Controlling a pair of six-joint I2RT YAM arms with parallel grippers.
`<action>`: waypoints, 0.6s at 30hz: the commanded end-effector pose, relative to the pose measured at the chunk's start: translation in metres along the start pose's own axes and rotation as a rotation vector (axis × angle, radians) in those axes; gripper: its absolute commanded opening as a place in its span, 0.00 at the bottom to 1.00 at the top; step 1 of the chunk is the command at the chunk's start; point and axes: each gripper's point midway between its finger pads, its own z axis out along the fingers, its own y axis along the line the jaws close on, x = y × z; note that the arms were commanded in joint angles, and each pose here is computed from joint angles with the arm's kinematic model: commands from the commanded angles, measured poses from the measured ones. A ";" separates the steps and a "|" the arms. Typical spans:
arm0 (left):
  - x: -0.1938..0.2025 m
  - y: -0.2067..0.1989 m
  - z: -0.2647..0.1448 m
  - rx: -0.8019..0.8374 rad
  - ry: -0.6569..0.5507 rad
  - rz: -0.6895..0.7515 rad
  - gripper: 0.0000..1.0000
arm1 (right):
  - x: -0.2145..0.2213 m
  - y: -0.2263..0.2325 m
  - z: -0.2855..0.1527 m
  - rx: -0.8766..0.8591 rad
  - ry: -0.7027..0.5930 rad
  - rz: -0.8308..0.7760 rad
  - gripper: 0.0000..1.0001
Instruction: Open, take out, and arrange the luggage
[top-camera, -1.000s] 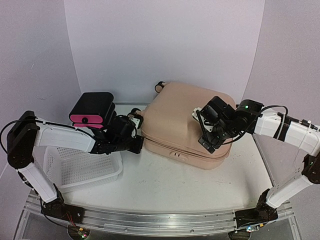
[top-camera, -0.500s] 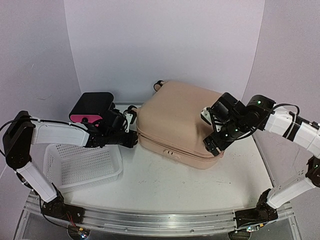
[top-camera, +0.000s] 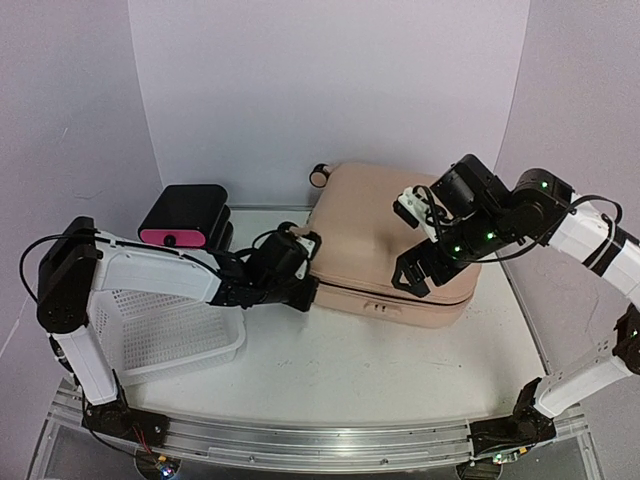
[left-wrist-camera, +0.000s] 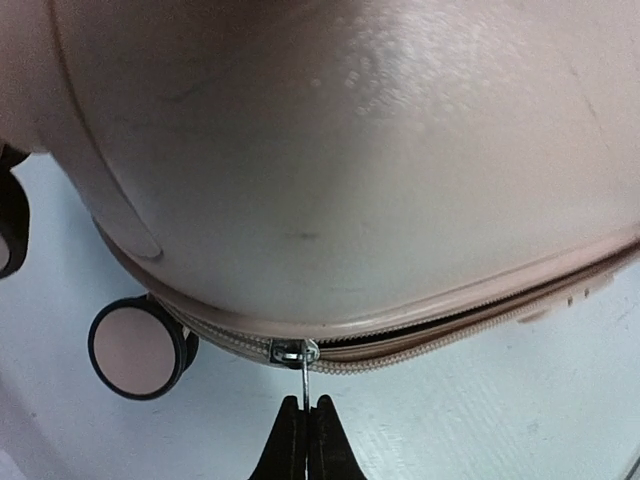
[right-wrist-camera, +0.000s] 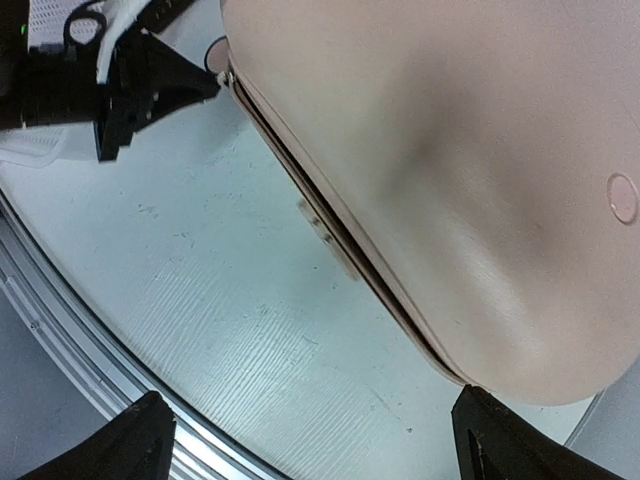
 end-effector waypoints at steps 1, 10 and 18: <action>-0.062 -0.118 -0.030 0.275 -0.212 0.018 0.00 | -0.021 0.000 -0.012 0.001 -0.083 0.004 0.98; -0.055 -0.142 -0.051 0.324 -0.409 0.124 0.00 | -0.039 0.002 0.012 0.034 -0.076 -0.260 0.98; -0.057 -0.119 -0.048 0.309 -0.517 0.200 0.00 | -0.060 -0.053 0.054 0.248 -0.099 -0.002 0.98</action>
